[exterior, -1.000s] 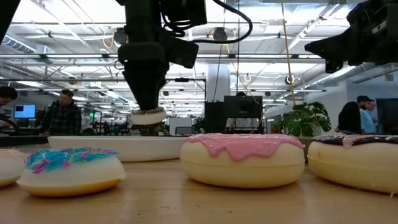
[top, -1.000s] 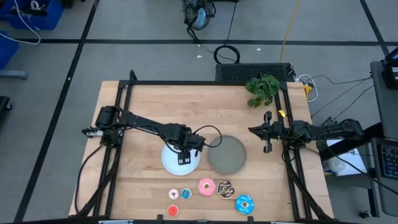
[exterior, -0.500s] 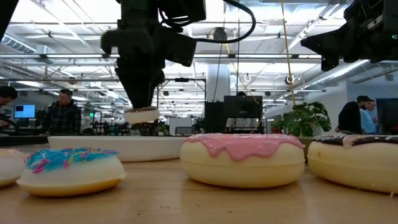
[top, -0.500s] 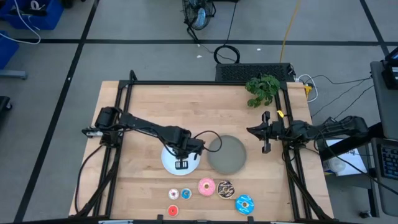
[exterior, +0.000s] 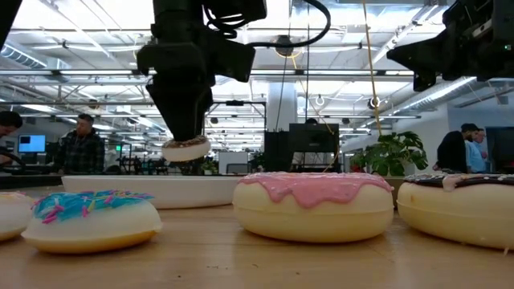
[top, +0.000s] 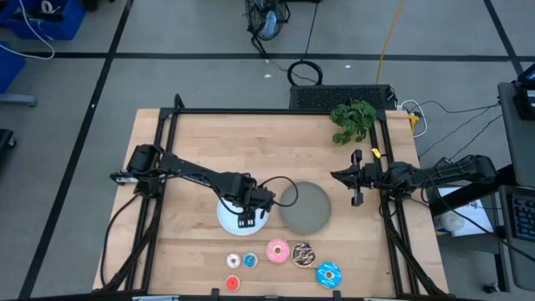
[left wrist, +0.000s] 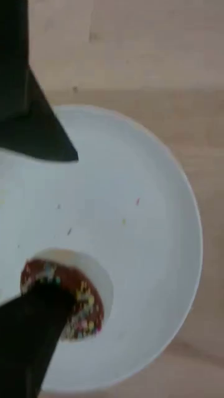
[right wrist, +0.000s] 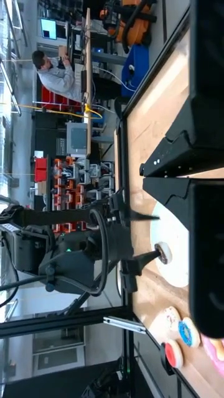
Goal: Pick & Place donuts
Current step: Put the small brown donut on the white plate
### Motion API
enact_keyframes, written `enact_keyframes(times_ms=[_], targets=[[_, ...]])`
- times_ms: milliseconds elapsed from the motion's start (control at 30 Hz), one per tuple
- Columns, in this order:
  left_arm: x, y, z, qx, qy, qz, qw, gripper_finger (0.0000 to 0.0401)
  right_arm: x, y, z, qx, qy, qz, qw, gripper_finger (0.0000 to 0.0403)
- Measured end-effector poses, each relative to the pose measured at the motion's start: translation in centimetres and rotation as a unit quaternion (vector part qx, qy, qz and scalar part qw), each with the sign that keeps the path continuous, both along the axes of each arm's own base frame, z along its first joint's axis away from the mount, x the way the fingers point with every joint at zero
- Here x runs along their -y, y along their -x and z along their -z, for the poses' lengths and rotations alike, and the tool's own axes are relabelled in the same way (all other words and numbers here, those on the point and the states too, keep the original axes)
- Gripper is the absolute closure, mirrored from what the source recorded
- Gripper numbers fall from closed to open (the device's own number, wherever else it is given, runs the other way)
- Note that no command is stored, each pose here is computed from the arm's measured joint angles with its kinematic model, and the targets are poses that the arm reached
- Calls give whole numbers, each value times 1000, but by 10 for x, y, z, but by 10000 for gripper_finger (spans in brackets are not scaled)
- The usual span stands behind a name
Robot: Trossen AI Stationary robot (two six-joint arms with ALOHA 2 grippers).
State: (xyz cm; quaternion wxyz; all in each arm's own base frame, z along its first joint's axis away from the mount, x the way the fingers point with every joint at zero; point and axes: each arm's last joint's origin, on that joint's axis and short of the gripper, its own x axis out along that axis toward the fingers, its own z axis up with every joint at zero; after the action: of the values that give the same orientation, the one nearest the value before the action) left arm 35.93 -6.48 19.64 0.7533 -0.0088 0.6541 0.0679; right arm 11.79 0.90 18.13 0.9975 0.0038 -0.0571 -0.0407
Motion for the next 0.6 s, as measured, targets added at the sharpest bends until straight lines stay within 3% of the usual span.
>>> enact_keyframes(times_ms=[67,167,467,600], targets=[[-1,0,0,2,-12,-2,1000,29,0,0,0,0,0,0,1000,403],[-1,0,0,3,-16,-3,1000,11,0,0,0,0,0,0,1000,403],[-6,1,0,-4,-18,-19,1000,90,-3,-7,-2,12,6,-28,1000,403],[-6,5,1,-30,-16,-8,999,132,-8,-16,8,-32,31,-52,998,403]])
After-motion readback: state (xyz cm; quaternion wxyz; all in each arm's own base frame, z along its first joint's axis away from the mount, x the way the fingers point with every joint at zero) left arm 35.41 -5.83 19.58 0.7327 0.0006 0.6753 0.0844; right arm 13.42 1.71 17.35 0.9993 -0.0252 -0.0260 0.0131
